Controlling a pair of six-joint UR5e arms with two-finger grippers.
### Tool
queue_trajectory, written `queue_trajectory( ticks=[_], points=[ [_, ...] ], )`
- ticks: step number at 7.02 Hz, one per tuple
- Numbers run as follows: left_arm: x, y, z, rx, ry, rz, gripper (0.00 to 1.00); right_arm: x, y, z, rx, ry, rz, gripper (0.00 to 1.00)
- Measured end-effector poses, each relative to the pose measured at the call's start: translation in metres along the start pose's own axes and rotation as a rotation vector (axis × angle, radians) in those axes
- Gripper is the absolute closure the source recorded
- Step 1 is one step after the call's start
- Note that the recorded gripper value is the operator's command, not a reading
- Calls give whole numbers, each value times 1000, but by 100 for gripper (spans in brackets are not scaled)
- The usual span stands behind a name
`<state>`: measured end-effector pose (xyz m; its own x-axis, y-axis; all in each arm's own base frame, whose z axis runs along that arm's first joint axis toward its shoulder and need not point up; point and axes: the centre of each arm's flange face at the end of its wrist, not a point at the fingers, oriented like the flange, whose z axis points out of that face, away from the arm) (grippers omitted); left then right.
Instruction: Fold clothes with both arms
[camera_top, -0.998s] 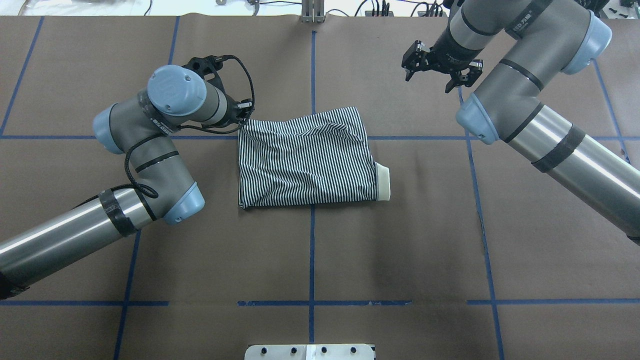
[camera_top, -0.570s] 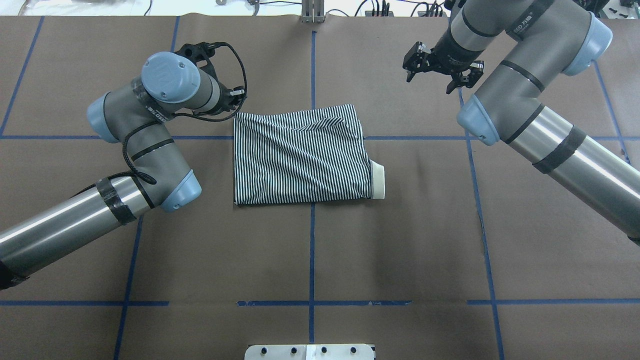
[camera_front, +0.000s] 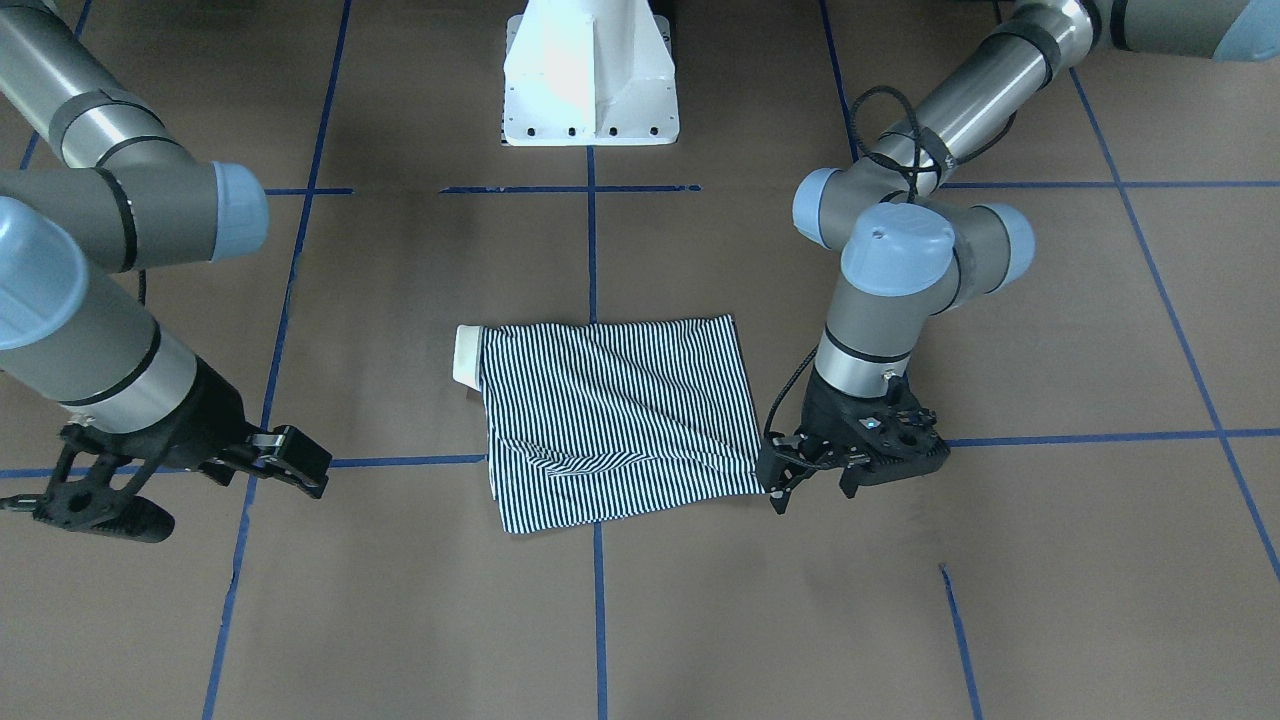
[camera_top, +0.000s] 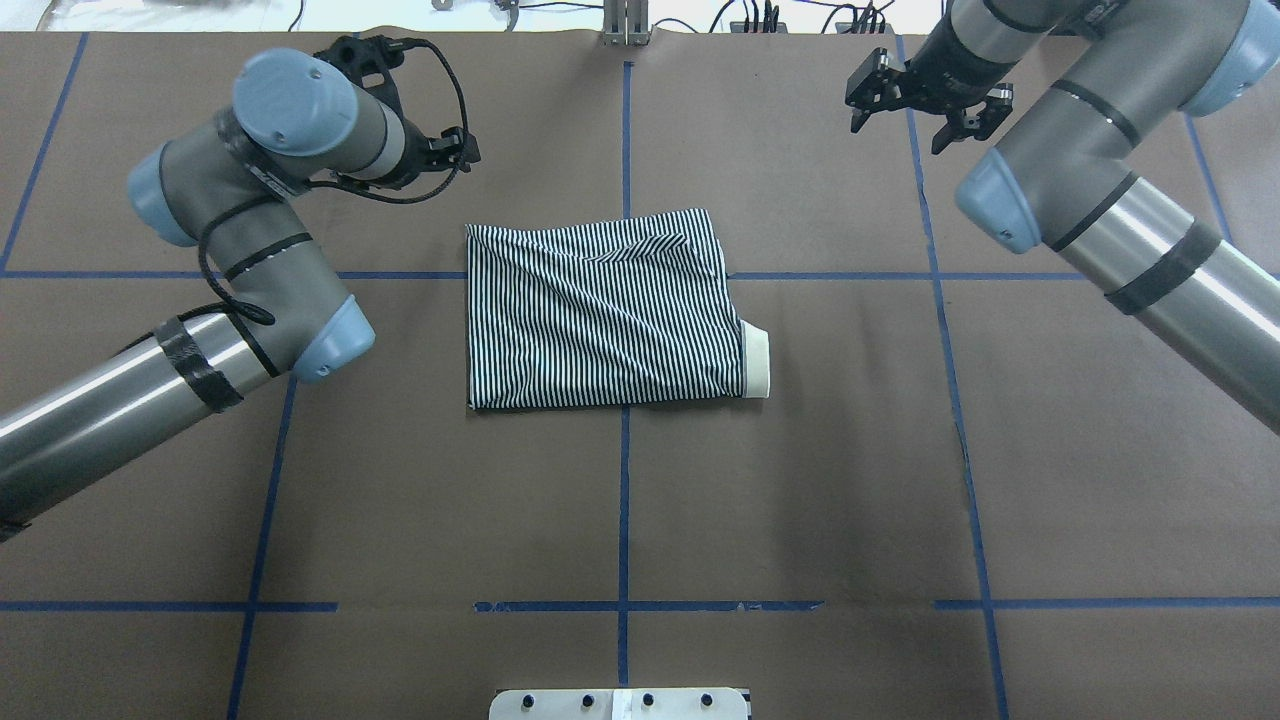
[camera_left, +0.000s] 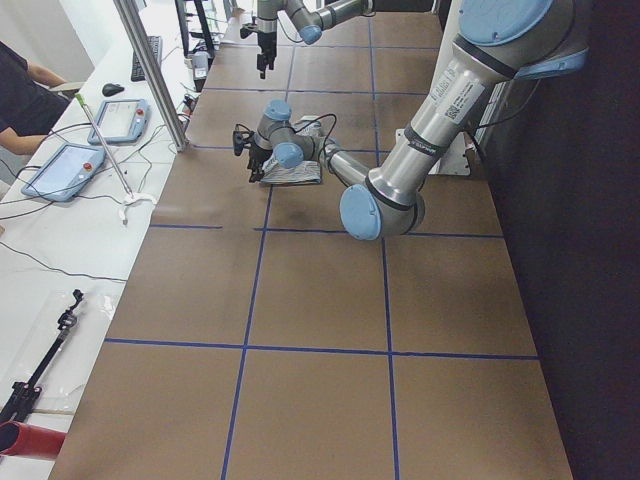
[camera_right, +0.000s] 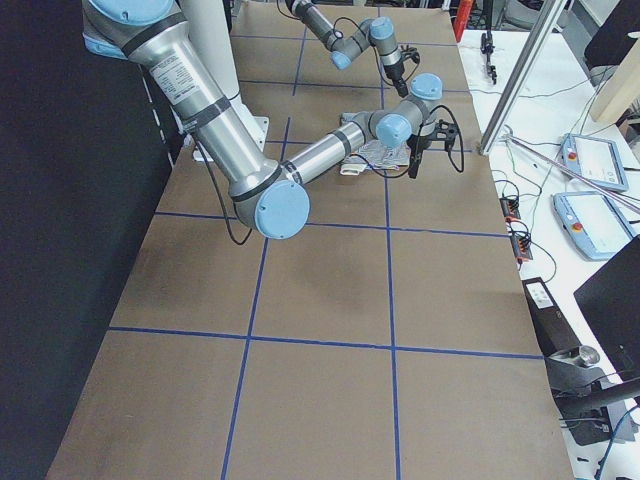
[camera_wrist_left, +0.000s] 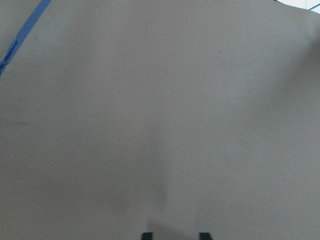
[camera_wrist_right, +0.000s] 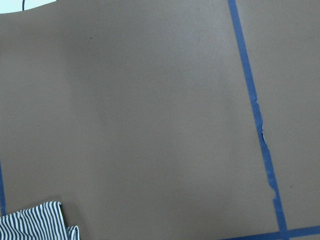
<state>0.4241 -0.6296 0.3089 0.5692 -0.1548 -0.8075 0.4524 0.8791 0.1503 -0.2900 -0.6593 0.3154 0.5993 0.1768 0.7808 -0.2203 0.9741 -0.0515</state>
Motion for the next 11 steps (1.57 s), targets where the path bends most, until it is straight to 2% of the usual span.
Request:
queue_trajectory(
  ticks=[2,3,4,5,7,9,11],
  points=[
    [-71,-44,-50,-16,28,107,0,90,-24,-33,4,-1,-87,0],
    [-124,-61,-78,-30,21,172,0,144,-28,-48,11,7,-148,0],
    [-182,-70,-106,-39,-13,256,0,206,-26,-62,12,29,-214,0],
    [-242,-71,-135,-45,-61,344,0,271,-18,-74,-5,62,-278,0],
    [-374,-58,-197,-91,-117,509,0,406,17,-92,-85,120,-376,0],
    [-477,-39,-243,-154,-101,635,0,500,56,-119,-135,123,-376,0],
    [-514,-29,-258,-181,-96,630,0,523,80,-139,-129,125,-368,0]
  ],
)
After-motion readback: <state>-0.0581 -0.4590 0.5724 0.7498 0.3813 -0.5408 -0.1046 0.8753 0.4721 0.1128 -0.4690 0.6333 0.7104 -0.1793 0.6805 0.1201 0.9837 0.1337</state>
